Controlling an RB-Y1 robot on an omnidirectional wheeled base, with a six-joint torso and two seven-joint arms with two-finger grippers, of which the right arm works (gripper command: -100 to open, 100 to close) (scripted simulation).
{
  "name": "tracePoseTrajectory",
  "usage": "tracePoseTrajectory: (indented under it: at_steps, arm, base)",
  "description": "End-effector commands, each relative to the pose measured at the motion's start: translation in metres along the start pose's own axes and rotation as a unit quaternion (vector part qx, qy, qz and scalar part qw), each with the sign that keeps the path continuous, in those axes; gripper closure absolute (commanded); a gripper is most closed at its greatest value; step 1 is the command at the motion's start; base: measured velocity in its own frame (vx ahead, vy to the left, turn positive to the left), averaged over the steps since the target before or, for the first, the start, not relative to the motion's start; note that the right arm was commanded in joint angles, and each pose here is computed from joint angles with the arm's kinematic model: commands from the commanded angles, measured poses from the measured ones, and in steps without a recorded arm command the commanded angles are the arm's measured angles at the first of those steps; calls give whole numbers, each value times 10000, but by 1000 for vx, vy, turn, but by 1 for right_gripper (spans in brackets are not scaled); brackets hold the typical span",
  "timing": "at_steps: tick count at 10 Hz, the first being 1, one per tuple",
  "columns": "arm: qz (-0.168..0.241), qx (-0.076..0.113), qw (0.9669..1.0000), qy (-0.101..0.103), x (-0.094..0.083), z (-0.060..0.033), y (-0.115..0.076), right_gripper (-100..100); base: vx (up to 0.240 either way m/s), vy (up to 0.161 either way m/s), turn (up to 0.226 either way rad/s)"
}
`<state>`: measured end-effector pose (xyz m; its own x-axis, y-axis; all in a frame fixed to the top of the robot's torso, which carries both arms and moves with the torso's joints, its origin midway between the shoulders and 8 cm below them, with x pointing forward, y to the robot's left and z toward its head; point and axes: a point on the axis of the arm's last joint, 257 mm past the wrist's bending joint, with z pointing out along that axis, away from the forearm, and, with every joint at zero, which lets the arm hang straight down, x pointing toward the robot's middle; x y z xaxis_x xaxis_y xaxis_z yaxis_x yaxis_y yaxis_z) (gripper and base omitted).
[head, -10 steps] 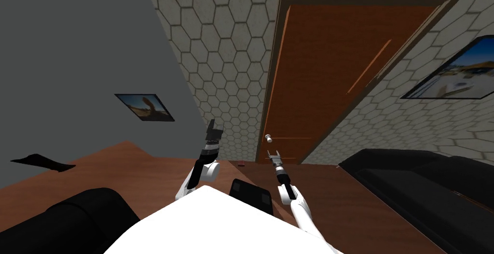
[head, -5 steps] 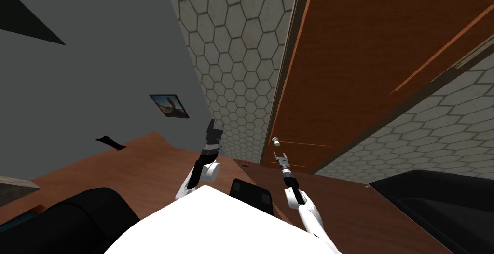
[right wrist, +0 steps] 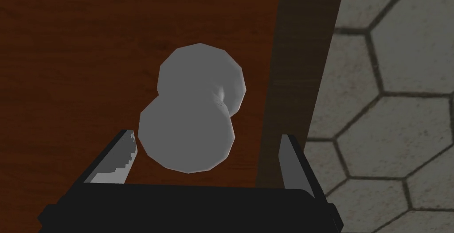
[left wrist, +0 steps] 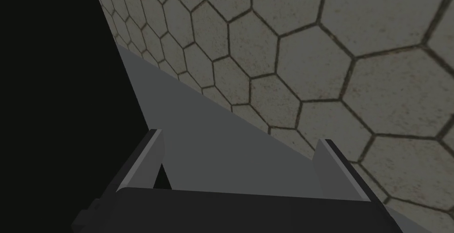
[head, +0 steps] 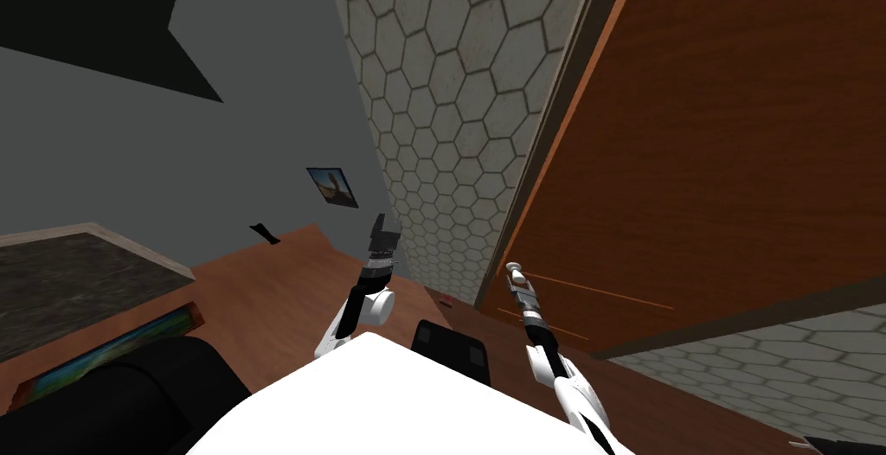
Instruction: Pull the door open
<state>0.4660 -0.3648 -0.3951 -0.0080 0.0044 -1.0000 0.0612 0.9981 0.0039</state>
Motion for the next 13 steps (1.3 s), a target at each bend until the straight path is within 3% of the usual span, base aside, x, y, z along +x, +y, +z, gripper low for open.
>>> tracePoseTrajectory:
  at_steps: [1,3,4,9,13]
  arm:
    - [9,73,10000,-21,-27,-10,-74,-100]
    - [6,61,10000,-40,-33,-8,-66,-100]
    - [6,61,10000,-40,-33,-8,-66,100]
    - [6,61,10000,-40,-33,-8,-66,100]
    - [426,127,9990,-46,-32,-22,-113,100]
  base:
    - [112,-49,63]
    - [32,-3,-25]
    - [0,0,0]
    - [-2,-1,2]
    - [-29,-13,53]
